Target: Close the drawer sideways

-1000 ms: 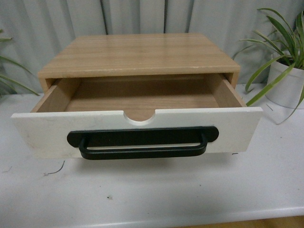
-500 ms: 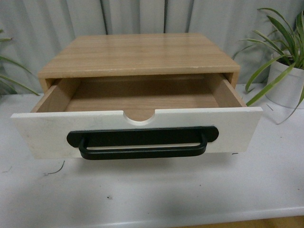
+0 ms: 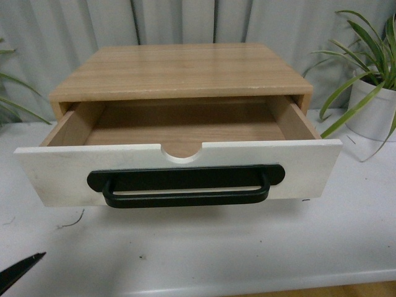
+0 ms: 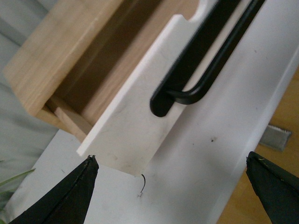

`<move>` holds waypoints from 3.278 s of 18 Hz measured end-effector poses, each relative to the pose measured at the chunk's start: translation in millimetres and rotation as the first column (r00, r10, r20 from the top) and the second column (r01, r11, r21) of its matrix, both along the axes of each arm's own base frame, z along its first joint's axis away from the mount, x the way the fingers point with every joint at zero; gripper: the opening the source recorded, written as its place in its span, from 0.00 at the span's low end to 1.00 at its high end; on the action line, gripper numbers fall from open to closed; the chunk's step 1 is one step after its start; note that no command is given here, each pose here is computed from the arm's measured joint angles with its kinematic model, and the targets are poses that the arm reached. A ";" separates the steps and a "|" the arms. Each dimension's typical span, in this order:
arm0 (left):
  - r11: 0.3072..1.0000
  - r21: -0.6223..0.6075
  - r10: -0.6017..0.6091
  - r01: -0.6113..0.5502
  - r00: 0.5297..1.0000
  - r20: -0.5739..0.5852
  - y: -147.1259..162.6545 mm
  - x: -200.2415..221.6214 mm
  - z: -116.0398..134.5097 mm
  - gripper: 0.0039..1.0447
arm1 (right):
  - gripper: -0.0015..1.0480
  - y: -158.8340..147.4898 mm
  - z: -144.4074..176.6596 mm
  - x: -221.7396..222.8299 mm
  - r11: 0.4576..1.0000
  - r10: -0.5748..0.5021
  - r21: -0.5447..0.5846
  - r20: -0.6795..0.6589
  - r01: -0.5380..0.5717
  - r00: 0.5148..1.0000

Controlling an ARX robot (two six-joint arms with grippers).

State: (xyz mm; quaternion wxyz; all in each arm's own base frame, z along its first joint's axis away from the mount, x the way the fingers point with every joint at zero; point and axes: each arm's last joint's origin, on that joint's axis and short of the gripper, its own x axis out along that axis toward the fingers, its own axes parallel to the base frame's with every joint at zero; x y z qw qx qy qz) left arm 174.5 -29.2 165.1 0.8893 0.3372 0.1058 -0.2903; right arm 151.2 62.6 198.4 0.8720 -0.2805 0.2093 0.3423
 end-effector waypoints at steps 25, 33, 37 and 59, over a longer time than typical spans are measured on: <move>0.921 0.373 -0.074 0.115 0.990 -0.121 -12.9 102.7 -25.5 0.94 | 0.94 49.9 -19.7 125.5 0.991 0.091 -0.091 -0.083 -0.098 0.992; 0.923 0.382 -0.032 0.052 0.998 -0.059 -28.6 151.4 -21.3 0.94 | 0.94 37.0 -20.9 173.1 0.996 -0.014 -0.086 -0.070 0.008 0.997; 0.924 0.376 -0.034 0.070 0.994 -0.101 -33.7 158.0 -33.9 0.94 | 0.94 34.1 -19.4 187.5 0.996 -0.049 -0.073 -0.066 0.044 0.997; 0.568 -0.687 0.506 -0.453 0.851 -0.142 53.7 -50.7 5.5 0.94 | 0.94 -64.6 -8.1 -23.1 0.612 -0.712 0.550 0.070 0.569 0.698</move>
